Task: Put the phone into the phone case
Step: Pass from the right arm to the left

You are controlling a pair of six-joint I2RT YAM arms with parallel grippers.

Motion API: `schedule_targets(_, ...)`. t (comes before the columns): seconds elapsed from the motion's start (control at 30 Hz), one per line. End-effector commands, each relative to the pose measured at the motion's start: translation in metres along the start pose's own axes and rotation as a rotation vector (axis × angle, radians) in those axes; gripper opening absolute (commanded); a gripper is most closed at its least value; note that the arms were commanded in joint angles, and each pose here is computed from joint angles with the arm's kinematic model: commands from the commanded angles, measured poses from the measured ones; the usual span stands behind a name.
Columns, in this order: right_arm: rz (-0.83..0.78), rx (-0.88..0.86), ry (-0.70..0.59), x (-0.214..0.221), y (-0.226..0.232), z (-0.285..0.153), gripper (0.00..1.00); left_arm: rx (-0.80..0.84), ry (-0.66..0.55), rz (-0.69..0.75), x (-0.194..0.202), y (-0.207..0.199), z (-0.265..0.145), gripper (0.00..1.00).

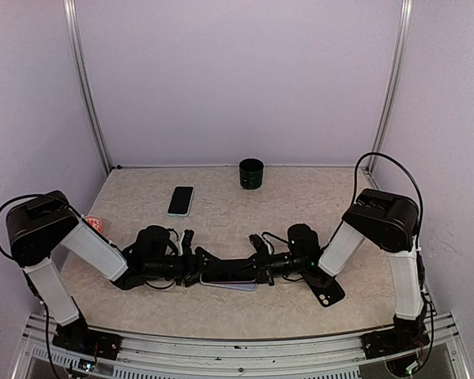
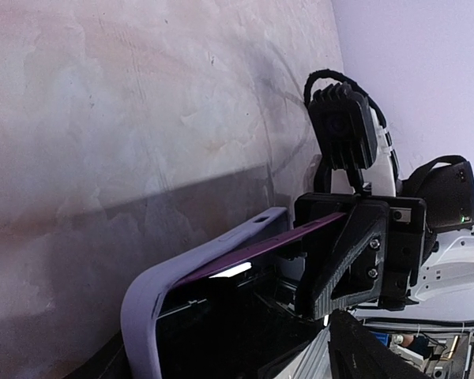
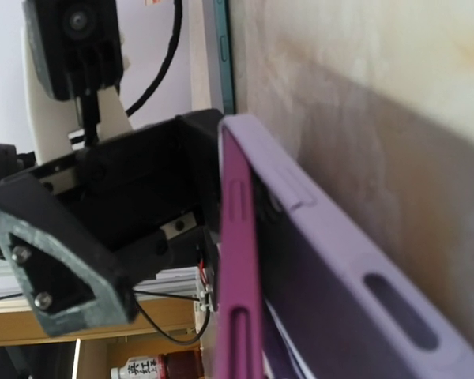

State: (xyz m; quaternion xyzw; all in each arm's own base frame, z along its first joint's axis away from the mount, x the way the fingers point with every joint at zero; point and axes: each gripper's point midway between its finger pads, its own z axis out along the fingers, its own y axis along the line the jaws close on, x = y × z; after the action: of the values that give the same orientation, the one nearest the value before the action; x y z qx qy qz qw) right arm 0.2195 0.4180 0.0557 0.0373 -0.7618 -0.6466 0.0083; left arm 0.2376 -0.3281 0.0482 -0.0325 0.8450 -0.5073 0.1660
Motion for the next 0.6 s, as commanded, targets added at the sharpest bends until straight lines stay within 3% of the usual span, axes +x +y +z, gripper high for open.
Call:
schedule_targets(0.0, -0.055, -0.038, 0.003, -0.005, 0.014, 0.006, 0.00, 0.113, 0.013, 0.050, 0.000, -0.033, 0.003, 0.72)
schedule_targets(0.33, -0.034, -0.038, 0.019, -0.002, 0.007, 0.009, 0.00, 0.159, 0.027, 0.054, 0.003, -0.042, 0.004, 0.56)
schedule_targets(0.57, -0.022, -0.062, 0.029, 0.000, 0.007, 0.009, 0.00, 0.204, 0.024, 0.059, 0.002, -0.052, 0.000, 0.38)
